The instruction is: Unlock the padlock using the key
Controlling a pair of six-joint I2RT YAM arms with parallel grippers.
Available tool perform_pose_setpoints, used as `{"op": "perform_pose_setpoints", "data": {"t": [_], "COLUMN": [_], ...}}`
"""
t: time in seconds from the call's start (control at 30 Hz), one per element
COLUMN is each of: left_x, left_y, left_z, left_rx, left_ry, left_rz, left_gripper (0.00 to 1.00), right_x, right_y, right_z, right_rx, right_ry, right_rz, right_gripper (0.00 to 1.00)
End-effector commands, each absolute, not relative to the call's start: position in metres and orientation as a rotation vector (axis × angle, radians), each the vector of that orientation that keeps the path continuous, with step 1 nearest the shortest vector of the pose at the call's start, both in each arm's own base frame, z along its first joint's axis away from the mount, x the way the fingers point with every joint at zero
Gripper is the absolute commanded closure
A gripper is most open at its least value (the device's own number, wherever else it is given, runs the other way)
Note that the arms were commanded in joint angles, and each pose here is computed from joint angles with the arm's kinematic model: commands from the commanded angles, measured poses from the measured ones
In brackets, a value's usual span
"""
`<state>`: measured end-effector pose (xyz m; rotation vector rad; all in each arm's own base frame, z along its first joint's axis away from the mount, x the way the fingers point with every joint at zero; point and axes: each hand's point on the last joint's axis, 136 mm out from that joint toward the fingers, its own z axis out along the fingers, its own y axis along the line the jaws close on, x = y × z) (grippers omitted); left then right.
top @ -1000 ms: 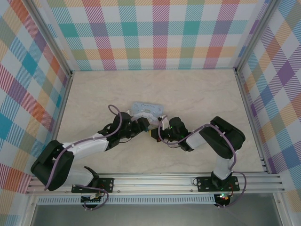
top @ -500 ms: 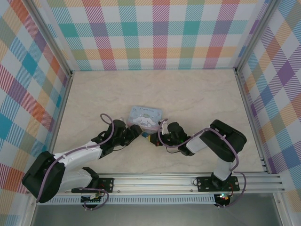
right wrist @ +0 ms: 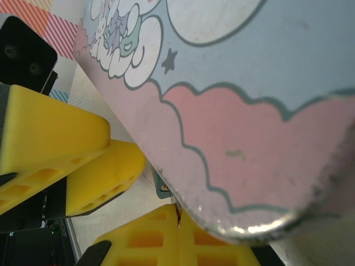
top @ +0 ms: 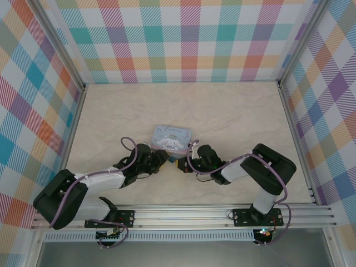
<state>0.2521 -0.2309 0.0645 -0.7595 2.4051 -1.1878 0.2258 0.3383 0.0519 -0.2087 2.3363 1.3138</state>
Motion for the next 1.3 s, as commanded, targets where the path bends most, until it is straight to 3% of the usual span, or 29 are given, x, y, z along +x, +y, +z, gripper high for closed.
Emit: {"op": "perform_pose_setpoints", "data": {"t": [0.0, 0.6, 1.03, 1.27], "left_x": [0.253, 0.256, 0.261, 0.264], "left_y": [-0.244, -0.259, -0.269, -0.271], "left_z": [0.074, 0.066, 0.067, 0.069], "left_rx": [-0.746, -0.73, -0.725, -0.728], "left_ry": [2.37, 2.398, 2.377, 2.361], "left_rz": [-1.27, -1.311, -1.34, -1.338], "left_gripper": [0.51, 0.65, 0.67, 0.76], "right_x": [0.225, 0.225, 0.223, 0.222], "right_y": [0.343, 0.346, 0.35, 0.35], "right_z": [0.064, 0.071, 0.078, 0.077], "right_rx": [-0.214, -0.217, -0.223, -0.22], "right_ry": [2.306, 2.296, 2.314, 2.326], "right_rz": [1.341, 1.365, 1.386, 1.389], "right_gripper": [0.96, 0.96, 0.96, 0.95]}}
